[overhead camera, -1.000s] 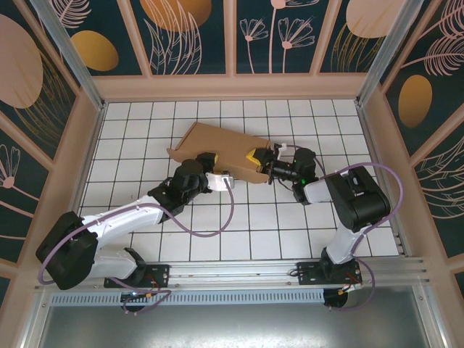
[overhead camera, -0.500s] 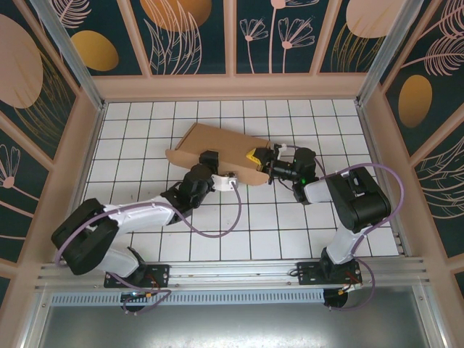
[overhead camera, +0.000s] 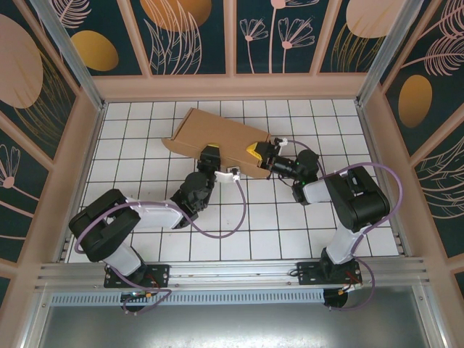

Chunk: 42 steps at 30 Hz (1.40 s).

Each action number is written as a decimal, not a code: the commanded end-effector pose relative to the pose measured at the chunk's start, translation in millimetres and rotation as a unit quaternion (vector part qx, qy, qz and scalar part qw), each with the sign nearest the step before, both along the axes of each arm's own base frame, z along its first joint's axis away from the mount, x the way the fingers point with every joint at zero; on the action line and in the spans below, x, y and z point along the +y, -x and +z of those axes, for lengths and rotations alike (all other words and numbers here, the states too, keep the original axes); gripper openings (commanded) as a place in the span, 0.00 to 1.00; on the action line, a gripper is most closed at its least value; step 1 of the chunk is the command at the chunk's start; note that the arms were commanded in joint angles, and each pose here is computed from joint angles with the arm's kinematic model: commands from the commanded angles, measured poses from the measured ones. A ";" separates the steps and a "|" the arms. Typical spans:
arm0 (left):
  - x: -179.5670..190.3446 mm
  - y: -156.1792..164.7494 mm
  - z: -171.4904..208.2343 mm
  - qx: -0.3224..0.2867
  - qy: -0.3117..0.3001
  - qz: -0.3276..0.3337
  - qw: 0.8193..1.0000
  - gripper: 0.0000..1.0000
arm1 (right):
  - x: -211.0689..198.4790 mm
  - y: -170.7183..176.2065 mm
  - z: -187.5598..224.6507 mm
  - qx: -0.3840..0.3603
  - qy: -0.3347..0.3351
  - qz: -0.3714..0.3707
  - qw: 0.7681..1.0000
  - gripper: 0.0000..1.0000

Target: Fold the paper box

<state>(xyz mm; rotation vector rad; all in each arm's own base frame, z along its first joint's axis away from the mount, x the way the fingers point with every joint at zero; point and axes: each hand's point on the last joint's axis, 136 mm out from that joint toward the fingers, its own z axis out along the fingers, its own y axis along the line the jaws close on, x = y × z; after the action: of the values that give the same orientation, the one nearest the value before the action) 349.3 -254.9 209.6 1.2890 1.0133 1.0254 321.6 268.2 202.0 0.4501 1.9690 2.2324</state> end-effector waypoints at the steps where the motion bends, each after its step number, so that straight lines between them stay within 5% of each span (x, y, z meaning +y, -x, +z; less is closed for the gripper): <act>1: 18.8 -1.7 9.2 -0.005 0.009 0.042 0.999 0.32 | 2.8 27.7 32.4 -0.068 -0.016 0.050 0.996 0.47; 11: 31.2 7.6 -1.2 0.100 0.015 0.060 0.993 0.38 | -46.1 3.9 23.8 -0.083 0.078 -0.043 0.993 0.99; 15: 35.3 17.0 -15.0 0.199 0.013 0.079 0.977 0.39 | -90.5 -14.0 13.1 -0.084 0.172 -0.126 0.973 0.99; 19: 36.3 39.4 -23.6 0.315 0.026 0.097 0.944 0.40 | -142.9 -35.3 23.0 -0.134 0.348 -0.228 0.899 0.99; 21: 26.3 50.0 -13.9 0.359 0.043 0.091 0.928 0.39 | -161.5 -42.8 33.3 -0.149 0.392 -0.275 0.865 0.99; 23: 21.4 64.1 -15.5 0.407 0.046 0.094 0.907 0.39 | -165.1 -47.8 42.2 -0.171 0.382 -0.291 0.860 0.99; 28: 11.5 102.4 -32.4 0.518 0.016 0.108 0.848 0.38 | -115.6 -65.5 41.1 -0.252 0.361 -0.176 0.880 0.82; 31: 8.5 115.7 -37.4 0.548 -0.001 0.114 0.829 0.39 | -86.9 -78.8 17.3 -0.240 0.353 -0.094 0.900 0.64; 36: 6.6 121.3 -38.3 0.560 -0.014 0.118 0.820 0.39 | -22.5 -71.6 -34.9 -0.234 0.343 0.060 0.908 0.59; 42: -1.0 121.6 -47.7 0.571 -0.028 0.108 0.813 0.41 | 49.5 -30.1 -120.9 -0.210 0.374 0.230 0.874 0.48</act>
<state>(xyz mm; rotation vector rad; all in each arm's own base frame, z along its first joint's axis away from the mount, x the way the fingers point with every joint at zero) 231.5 -253.3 164.1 1.8803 2.0438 0.3519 394.0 298.1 111.9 -0.4007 2.4661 1.3050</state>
